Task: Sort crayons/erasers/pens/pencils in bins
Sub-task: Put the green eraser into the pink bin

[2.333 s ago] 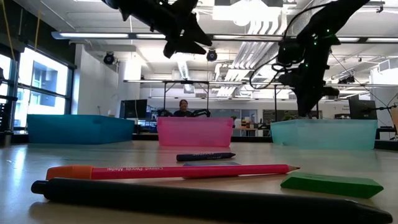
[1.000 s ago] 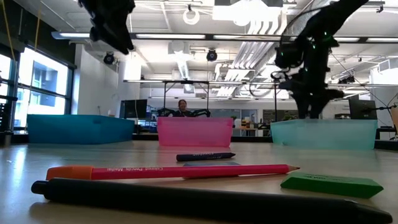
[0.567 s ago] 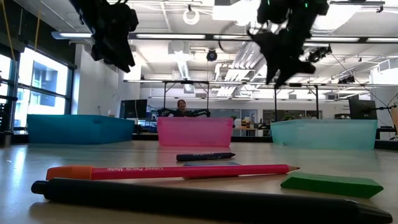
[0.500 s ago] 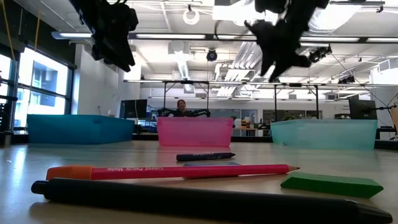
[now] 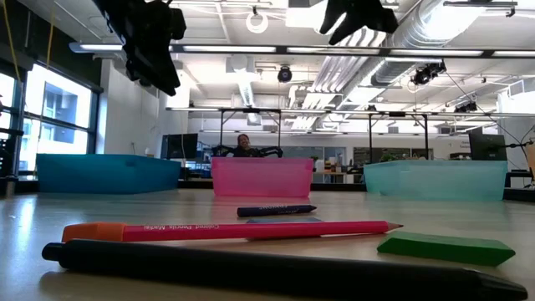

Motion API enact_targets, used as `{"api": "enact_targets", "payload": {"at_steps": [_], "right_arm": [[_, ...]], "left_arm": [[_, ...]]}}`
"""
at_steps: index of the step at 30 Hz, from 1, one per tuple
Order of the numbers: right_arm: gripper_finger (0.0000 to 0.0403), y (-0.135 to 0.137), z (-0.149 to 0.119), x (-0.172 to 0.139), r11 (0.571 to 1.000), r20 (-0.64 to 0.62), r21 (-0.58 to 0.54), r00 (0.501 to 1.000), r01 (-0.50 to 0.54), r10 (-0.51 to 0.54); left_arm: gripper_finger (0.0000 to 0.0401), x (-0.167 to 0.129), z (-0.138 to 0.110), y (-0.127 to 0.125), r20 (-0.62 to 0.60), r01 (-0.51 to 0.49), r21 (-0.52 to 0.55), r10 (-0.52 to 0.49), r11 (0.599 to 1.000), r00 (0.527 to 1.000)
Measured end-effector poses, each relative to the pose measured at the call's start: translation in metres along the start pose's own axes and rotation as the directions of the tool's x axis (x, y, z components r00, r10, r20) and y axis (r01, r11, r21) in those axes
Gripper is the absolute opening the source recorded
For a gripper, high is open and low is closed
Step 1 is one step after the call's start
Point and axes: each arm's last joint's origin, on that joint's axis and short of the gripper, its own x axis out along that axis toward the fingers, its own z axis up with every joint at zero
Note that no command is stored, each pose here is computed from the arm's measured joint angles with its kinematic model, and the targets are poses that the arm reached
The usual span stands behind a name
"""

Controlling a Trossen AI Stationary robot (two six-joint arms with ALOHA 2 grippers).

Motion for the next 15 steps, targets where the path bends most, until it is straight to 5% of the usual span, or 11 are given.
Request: {"api": "enact_targets", "payload": {"at_steps": [15], "right_arm": [[0.0094,0.063,-0.072,0.048,0.992,-0.35,-0.122,0.935,0.012,-0.054]], "left_arm": [[0.0174,0.0,0.0,0.0,0.0,-0.001,0.026,0.001,1.0,1.0]]}}
